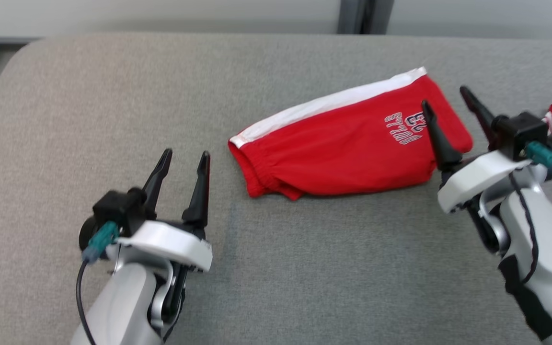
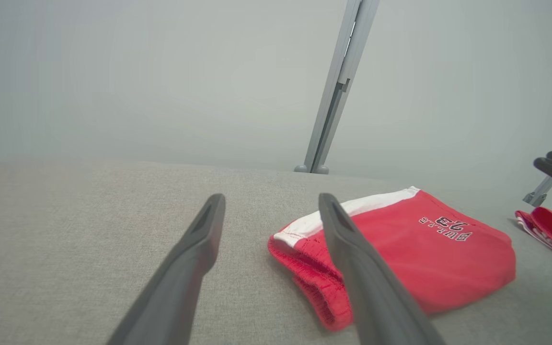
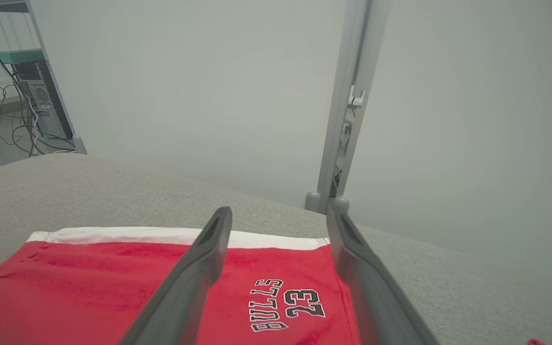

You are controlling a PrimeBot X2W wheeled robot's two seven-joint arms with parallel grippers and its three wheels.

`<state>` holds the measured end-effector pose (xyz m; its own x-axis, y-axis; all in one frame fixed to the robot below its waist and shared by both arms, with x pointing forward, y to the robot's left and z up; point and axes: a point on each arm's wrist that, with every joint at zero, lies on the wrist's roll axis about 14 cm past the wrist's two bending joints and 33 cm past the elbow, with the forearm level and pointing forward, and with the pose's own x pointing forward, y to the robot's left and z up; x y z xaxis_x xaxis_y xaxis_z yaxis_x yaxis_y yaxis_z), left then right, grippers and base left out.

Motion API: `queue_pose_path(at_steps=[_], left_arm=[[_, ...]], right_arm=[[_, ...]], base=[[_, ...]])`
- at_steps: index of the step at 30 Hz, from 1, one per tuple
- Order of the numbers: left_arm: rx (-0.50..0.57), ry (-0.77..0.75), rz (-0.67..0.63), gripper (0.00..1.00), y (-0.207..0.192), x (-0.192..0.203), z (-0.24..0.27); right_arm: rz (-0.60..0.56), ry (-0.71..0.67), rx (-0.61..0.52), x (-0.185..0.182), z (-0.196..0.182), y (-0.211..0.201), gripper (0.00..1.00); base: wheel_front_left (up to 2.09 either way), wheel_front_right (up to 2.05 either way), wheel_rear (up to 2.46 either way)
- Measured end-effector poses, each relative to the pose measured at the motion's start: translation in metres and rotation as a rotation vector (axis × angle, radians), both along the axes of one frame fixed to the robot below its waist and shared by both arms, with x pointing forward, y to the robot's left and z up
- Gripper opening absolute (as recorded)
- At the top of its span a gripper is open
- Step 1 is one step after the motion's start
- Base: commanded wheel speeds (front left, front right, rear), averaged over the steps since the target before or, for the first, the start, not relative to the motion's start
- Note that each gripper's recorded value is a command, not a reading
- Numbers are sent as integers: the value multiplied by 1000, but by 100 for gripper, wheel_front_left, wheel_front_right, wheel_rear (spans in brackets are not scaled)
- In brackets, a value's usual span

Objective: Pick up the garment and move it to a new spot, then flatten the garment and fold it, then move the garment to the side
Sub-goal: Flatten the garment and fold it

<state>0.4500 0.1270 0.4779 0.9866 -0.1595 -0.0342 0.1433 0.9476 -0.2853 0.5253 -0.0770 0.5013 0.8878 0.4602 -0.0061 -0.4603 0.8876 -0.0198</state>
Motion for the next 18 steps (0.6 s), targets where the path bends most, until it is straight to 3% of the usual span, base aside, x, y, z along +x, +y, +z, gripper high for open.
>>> queue_pose_path(at_steps=[8,18], left_arm=[[24,-74,86,100,10,-45,20],[74,-134,172,100,23,-75,37]], right_arm=[[-54,-28,75,-43,20,-9,100],[-156,16,163,-73,7,-33,100]], base=[[0,0,0],[0,0,0]])
